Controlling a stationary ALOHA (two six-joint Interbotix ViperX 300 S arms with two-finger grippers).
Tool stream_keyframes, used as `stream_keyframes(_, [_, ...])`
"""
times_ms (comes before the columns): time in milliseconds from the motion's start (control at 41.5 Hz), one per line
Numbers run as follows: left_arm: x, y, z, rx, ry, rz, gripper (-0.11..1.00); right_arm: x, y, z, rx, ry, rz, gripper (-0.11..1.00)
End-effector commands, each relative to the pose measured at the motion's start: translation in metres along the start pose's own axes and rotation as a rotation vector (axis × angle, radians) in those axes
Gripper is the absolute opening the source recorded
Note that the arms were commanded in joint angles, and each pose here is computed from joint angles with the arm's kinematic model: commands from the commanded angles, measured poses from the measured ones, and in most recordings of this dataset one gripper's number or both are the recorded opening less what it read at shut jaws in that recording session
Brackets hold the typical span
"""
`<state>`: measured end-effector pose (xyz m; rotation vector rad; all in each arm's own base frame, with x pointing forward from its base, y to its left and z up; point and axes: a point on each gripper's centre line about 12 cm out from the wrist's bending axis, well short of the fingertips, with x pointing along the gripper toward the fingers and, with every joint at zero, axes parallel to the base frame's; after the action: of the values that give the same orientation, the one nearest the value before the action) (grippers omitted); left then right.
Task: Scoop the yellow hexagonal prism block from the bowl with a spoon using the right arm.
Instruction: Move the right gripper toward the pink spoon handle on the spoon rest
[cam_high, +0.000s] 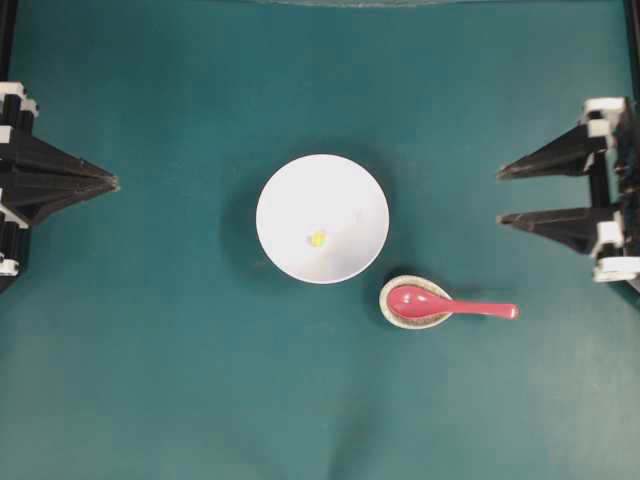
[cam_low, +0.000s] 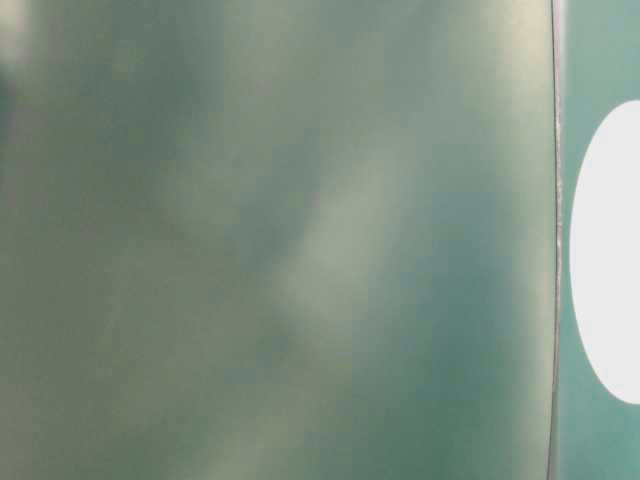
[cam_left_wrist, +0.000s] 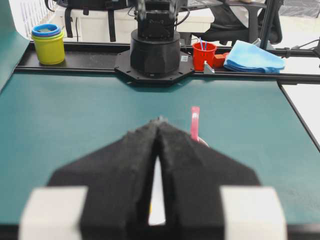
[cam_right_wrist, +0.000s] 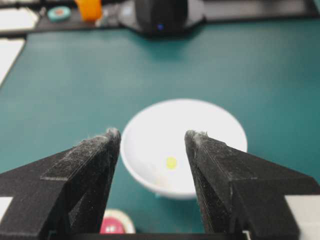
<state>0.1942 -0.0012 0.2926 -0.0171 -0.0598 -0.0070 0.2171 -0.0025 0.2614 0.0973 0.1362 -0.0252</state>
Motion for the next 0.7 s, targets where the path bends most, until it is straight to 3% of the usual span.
stream_keyframes(0, [0.003,-0.001,0.011,0.003,-0.025,-0.003,0.0,0.007,0.0,-0.009,0.023,0.002,-0.003,0.59])
stream_keyframes(313, [0.004,0.002,0.009,0.004,-0.016,0.011,0.0,0.019,0.008,-0.062,0.055,-0.02,0.021,0.59])
stream_keyframes(675, [0.004,0.008,0.009,0.006,-0.016,0.04,0.0,0.032,0.037,-0.116,0.087,0.004,0.036,0.59])
